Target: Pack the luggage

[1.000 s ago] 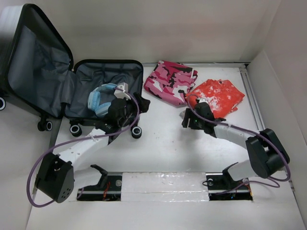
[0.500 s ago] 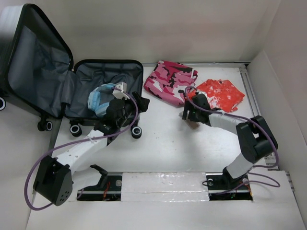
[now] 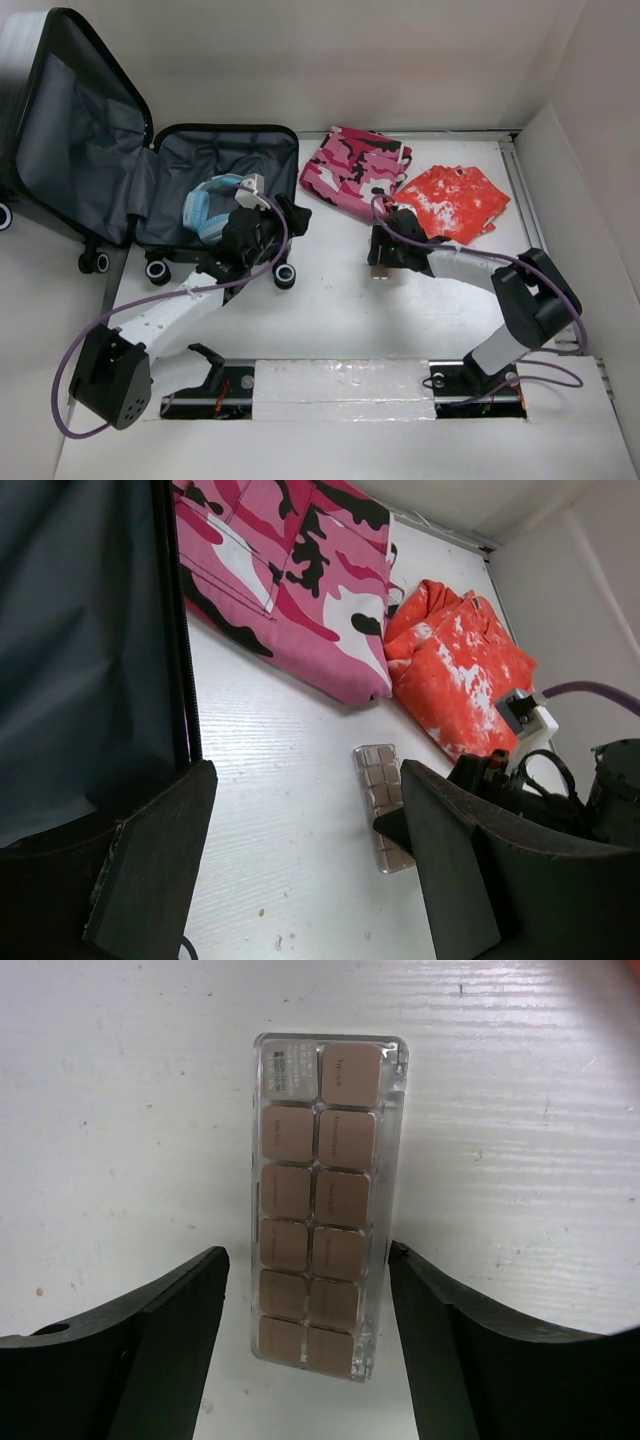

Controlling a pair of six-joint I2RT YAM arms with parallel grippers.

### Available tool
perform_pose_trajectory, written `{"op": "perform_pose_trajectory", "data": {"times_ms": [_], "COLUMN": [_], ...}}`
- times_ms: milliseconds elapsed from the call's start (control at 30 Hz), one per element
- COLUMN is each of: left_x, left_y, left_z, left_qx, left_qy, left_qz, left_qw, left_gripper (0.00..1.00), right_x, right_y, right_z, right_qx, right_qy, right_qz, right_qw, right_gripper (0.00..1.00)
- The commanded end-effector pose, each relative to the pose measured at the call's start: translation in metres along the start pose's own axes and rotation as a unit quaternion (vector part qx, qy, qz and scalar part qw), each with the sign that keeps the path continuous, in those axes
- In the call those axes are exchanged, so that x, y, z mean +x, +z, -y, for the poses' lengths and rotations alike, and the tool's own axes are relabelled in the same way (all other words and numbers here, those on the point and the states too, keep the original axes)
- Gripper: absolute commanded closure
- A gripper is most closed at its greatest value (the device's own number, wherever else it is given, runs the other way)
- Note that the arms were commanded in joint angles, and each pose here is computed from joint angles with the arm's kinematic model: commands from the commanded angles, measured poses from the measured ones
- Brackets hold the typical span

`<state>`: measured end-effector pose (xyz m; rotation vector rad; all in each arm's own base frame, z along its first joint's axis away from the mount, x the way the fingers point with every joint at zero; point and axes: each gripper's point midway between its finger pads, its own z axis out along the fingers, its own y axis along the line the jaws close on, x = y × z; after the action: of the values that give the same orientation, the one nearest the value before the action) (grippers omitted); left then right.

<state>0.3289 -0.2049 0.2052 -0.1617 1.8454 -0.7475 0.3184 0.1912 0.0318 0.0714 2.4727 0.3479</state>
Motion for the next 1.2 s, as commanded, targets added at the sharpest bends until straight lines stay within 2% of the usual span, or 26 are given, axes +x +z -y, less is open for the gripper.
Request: {"op": "perform_pose_trajectory", "data": {"times_ms": [0,233,400,467,533,633,700,800,833,933,967,1000,1033,1067,1100,1133,1167], "left_x": [-0.017,-0.036,-0.058,-0.072,-0.089,-0.11,-0.122,-0.135,-0.138,-0.148,-0.152,-0.151,-0.151,-0.152,-0.15,-0.147,-0.137], "left_y": [-0.006,-0.017,-0.034,-0.042,-0.057,-0.079,-0.09,-0.109,-0.114,-0.132,-0.141,-0.143,-0.145,-0.145,-0.144,-0.143,-0.128], "left_z": [0.013,0.018,0.017,0.011,0.015,0.026,0.035,0.042,0.044,0.038,0.037,0.034,0.031,0.03,0.026,0.024,0.018], "left_qx": [0.027,0.027,0.015,-0.006,-0.002,0.023,0.041,0.057,0.062,0.051,0.052,0.045,0.04,0.035,0.027,0.02,0.001], "left_qy": [-0.002,-0.011,-0.031,-0.056,-0.082,-0.097,-0.092,-0.097,-0.099,-0.108,-0.111,-0.111,-0.112,-0.113,-0.117,-0.114,-0.107], "left_qz": [0.03,0.061,0.104,0.136,0.166,0.201,0.218,0.237,0.243,0.269,0.278,0.277,0.28,0.283,0.279,0.272,0.251], "left_qw": [0.999,0.998,0.994,0.989,0.983,0.974,0.971,0.965,0.963,0.956,0.953,0.953,0.953,0.952,0.953,0.955,0.962], "left_gripper": [0.3,0.3,0.3,0.3,0.3,0.3,0.3,0.3,0.3,0.3,0.3,0.3,0.3,0.3,0.3,0.3,0.26], "right_x": [0.011,0.026,0.029,0.028,0.021,0.007,-0.021,-0.059,-0.079,-0.102,-0.137,-0.137,-0.149,-0.173,-0.183,-0.175,-0.186], "right_y": [-0.003,0.017,0.026,0.028,0.023,0.004,-0.024,-0.061,-0.084,-0.094,-0.117,-0.1,-0.101,-0.127,-0.128,-0.1,-0.111], "right_z": [0.006,0.018,0.015,0.016,0.012,-0.013,-0.053,-0.116,-0.152,-0.207,-0.239,-0.254,-0.273,-0.306,-0.321,-0.33,-0.341], "right_qx": [0.044,0.143,0.158,0.164,0.156,0.11,0.02,-0.095,-0.153,-0.222,-0.263,-0.273,-0.296,-0.344,-0.362,-0.357,-0.362], "right_qy": [0.009,-0.008,-0.007,-0.01,-0.005,-0.004,-0.01,-0.011,-0.021,-0.052,-0.053,-0.058,-0.054,-0.059,-0.057,-0.063,-0.062], "right_qz": [0.005,-0.003,0.001,0.0,0.01,0.027,0.059,0.094,0.108,0.108,0.139,0.123,0.13,0.151,0.154,0.128,0.121], "right_qw": [0.999,0.99,0.987,0.986,0.988,0.994,0.998,0.991,0.982,0.968,0.953,0.952,0.945,0.925,0.918,0.923,0.922], "right_gripper": [0.3,0.35,0.54,0.71,0.75,0.75,0.73,0.73,0.73,0.71,0.71,0.68,0.59,0.46,0.34,0.23,0.2]}}
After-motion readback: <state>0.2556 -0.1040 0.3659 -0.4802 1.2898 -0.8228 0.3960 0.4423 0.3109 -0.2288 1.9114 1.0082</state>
